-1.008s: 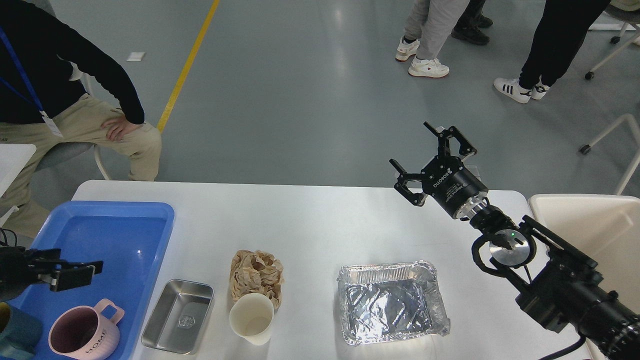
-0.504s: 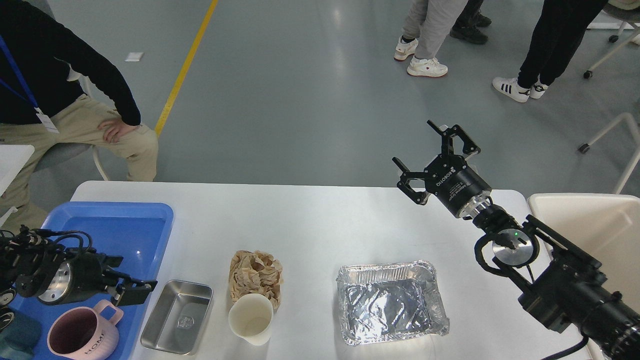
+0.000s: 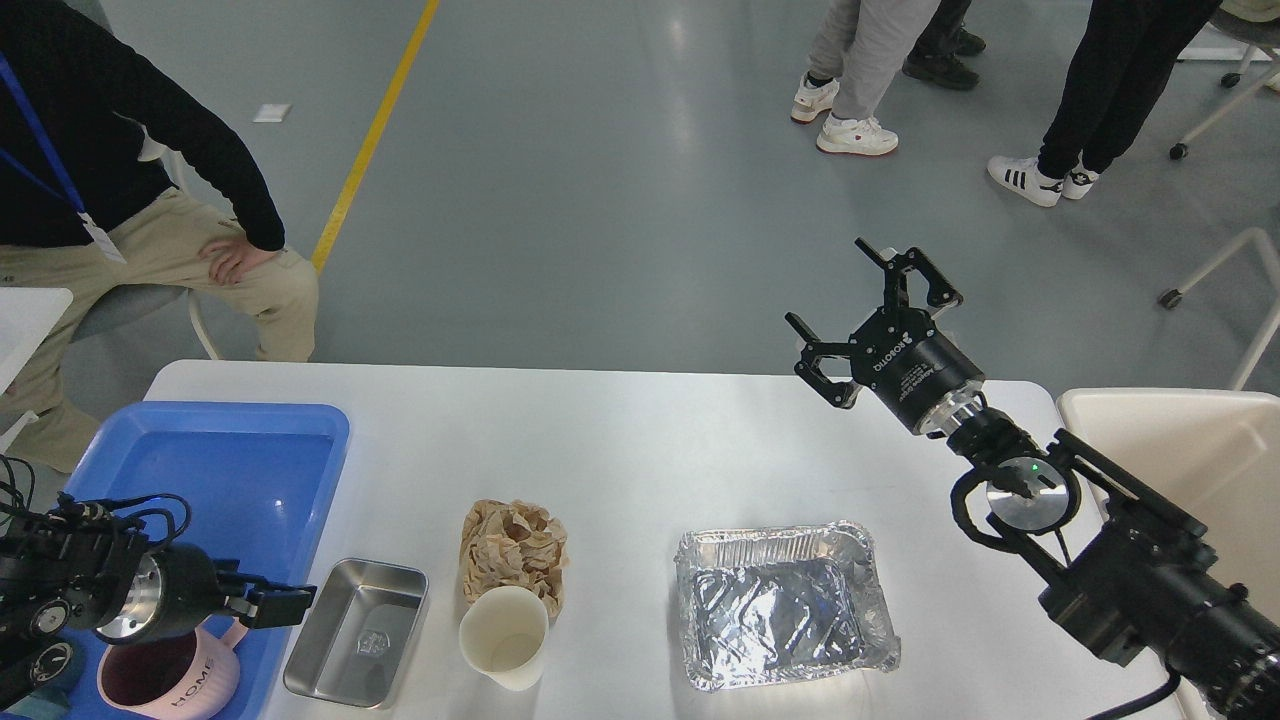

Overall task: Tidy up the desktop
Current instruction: 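Lower the left gripper toward the small steel tray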

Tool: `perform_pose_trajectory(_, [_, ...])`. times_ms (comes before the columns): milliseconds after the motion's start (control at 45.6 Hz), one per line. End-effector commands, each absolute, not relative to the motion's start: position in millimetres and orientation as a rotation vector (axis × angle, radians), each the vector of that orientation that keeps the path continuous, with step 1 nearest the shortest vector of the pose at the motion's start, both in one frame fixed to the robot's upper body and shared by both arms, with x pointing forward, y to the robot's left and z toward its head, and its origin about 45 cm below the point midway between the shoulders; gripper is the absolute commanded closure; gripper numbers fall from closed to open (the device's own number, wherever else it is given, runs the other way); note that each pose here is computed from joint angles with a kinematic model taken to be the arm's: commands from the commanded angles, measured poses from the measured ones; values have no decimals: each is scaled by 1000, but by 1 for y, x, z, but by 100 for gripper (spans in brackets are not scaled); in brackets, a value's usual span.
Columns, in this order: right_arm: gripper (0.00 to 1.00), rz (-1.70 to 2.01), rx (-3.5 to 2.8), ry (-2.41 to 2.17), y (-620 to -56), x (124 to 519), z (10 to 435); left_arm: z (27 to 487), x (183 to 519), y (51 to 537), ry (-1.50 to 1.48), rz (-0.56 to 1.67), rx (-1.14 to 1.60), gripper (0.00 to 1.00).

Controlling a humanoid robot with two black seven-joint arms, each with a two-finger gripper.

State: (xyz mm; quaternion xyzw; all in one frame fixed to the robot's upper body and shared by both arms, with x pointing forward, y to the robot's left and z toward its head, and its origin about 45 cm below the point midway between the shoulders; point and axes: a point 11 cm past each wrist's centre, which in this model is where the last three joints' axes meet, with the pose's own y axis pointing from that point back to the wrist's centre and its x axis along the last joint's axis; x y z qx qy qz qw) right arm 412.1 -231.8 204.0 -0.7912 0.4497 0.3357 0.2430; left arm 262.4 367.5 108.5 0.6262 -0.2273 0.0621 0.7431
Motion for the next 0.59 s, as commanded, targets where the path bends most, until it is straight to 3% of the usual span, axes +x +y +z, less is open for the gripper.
perform_pose_trajectory(0, [0,919,-2161,1230,-232,412,203,108,264,363,-496,138,1362,3])
perform_pose_trajectory(570, [0,912,-2165,1238,-237,412,204,94,262,343,-475,122,1291,3])
